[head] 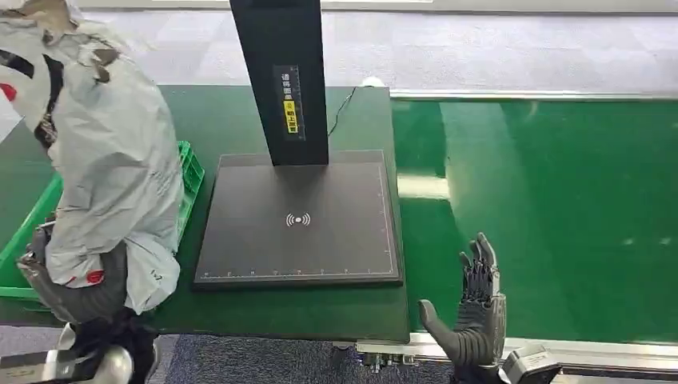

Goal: Moved the parcel from conveyor to table for the left to box.

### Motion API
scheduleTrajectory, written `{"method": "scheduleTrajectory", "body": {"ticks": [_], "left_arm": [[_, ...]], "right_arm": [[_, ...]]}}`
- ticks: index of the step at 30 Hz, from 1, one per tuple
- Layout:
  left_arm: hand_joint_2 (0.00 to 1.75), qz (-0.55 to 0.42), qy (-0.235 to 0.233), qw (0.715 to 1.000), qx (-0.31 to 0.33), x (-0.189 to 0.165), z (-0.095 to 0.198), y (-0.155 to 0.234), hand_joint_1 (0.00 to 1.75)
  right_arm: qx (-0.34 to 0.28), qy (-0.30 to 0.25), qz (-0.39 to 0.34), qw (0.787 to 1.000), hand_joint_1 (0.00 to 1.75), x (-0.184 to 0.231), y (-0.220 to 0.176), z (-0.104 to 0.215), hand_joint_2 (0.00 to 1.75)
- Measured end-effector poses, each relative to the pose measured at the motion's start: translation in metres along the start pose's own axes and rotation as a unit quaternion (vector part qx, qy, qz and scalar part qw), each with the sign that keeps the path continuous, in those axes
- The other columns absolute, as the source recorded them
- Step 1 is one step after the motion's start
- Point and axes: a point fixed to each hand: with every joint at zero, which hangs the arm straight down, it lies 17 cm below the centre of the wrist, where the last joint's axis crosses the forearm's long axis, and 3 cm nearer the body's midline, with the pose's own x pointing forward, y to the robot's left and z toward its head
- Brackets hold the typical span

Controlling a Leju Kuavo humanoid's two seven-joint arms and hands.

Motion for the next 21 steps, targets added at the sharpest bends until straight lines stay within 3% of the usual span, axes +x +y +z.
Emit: {"method": "scheduleTrajectory", "body": {"ticks": [14, 18, 21], "left_arm": [[1.75, -0.005, -0.061, 0.997, 0.044, 0.031, -0.034, 0.042, 1.75], [1.75, -0.053, -0.085, 0.994, 0.041, 0.026, -0.049, 0.053, 1.75], [1.75, -0.128, -0.081, 0.988, 0.025, -0.001, -0.072, 0.058, 1.75]], "right_arm": [[-0.008, 0.003, 0.001, 1.000, 0.00, -0.001, -0.007, 0.001, 1.75], [-0.010, 0.004, 0.001, 1.000, 0.00, -0.001, -0.008, 0.001, 1.75], [-0.005, 0.005, -0.001, 1.000, 0.00, -0.001, -0.006, 0.001, 1.75]]}}
